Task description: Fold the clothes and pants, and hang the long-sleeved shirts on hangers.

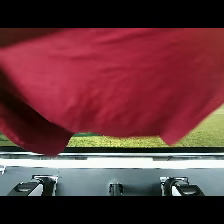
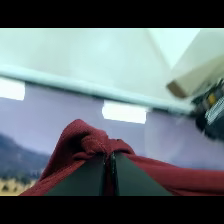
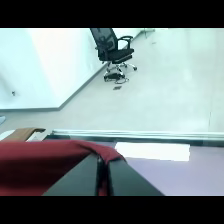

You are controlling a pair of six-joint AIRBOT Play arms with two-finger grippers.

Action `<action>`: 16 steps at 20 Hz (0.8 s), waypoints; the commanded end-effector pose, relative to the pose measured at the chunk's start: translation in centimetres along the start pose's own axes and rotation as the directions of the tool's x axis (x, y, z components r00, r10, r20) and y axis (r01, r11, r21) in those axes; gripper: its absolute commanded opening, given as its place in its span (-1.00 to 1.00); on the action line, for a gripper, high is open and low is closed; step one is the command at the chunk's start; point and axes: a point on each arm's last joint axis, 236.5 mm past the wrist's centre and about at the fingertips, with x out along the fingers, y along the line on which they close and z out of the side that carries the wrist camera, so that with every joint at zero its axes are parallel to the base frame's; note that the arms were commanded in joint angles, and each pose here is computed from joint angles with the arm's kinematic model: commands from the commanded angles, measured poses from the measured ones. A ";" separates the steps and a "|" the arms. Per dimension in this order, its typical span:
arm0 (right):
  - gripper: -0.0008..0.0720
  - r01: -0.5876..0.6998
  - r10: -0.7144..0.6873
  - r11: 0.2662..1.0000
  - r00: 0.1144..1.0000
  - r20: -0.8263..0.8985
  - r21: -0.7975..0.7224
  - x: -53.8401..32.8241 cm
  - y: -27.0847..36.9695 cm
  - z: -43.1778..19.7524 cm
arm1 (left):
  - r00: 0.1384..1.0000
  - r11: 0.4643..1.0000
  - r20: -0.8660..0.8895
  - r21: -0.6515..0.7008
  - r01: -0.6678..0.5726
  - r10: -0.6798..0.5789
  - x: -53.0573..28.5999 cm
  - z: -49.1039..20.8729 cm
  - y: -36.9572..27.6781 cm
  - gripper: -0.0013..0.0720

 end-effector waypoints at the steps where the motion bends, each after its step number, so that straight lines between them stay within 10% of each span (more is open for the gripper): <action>1: -0.88 0.083 -0.066 0.992 0.984 -0.168 0.099 6.7 -4.7 -4.0 | 0.952 1.000 -0.305 0.030 -0.005 0.014 6.6 -6.5 1.9 -0.91; 11: -0.88 0.370 -0.040 0.915 0.481 -0.876 0.162 25.3 -23.1 -39.4 | 0.579 0.994 -0.812 0.015 -0.104 0.073 33.4 -34.1 13.9 -0.91; 16: -0.88 0.442 -0.021 0.876 0.433 -0.901 0.192 29.2 -27.8 -50.3 | 0.514 0.988 -0.853 0.007 -0.156 0.087 37.4 -42.3 17.4 -0.91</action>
